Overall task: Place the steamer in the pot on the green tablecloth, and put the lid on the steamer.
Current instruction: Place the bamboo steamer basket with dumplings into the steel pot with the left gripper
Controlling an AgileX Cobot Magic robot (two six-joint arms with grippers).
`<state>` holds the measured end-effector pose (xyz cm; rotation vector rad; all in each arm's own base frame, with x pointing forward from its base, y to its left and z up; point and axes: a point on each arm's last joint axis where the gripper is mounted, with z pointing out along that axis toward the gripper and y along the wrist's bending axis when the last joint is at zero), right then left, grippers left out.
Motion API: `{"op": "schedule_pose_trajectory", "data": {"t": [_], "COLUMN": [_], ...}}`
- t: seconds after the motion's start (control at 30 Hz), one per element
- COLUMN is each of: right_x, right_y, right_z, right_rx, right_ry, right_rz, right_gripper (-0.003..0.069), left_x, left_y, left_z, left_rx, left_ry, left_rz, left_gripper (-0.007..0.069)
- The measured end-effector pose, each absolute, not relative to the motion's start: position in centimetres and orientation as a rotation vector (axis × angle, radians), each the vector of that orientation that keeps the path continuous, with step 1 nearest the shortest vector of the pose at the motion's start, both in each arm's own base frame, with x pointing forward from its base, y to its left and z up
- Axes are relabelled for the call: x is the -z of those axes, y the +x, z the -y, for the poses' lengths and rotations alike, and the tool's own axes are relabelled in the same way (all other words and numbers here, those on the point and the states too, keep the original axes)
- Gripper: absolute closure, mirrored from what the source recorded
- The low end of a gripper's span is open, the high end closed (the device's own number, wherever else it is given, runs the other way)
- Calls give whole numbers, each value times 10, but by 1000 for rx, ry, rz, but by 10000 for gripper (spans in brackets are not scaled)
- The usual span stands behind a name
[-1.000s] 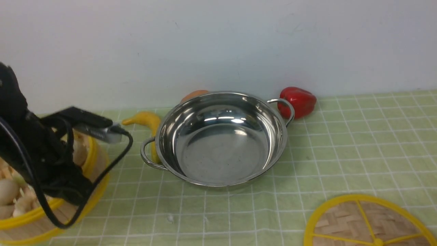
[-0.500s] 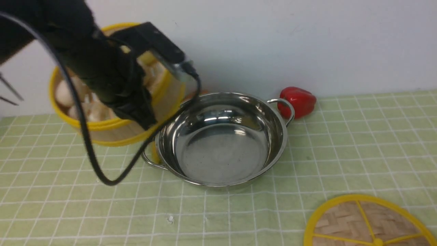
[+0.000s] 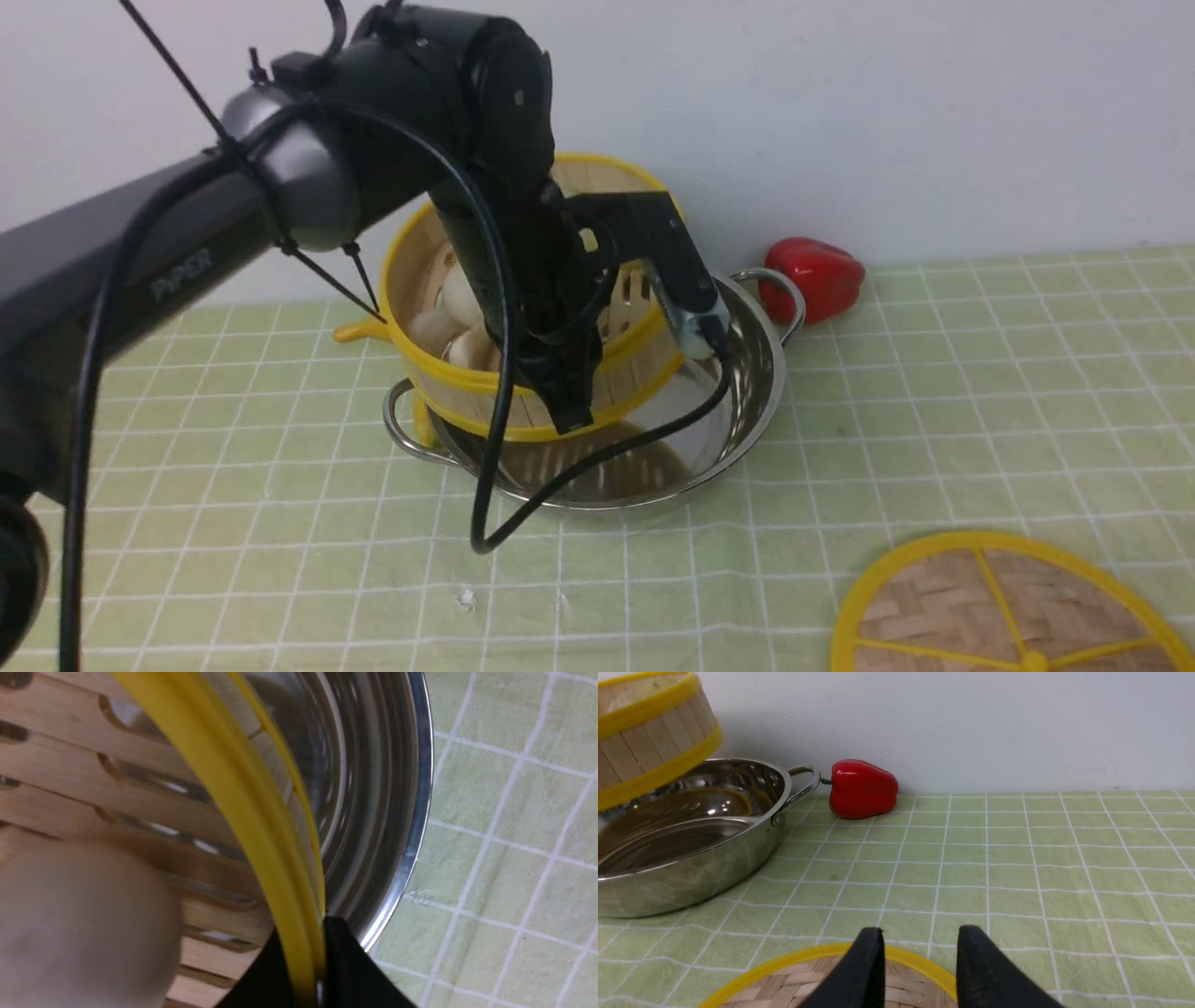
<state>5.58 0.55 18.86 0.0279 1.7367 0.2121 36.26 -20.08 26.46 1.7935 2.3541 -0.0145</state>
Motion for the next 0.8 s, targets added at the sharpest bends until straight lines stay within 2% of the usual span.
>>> {"op": "schedule_pose_trajectory", "data": {"t": [0.17, 0.4, 0.57, 0.8], "right_x": [-189, -189, -189, -189], "right_y": [56, 56, 56, 56], "right_z": [-6, -6, -6, -6], "right_rx": [-212, -212, -212, -212], "right_ry": [28, 28, 28, 28], "right_rz": [-1737, -1737, -1737, -1737], "right_gripper": [419, 419, 419, 419], "left_x": [-248, -241, -232, -206], "left_y": [365, 365, 369, 378], "left_z": [208, 214, 216, 221], "left_rx": [105, 192, 203, 210], "left_ry": [1825, 1847, 1854, 1845], "left_rz": [-2364, -2345, -2357, -2379], "left_gripper": [593, 593, 593, 593]}}
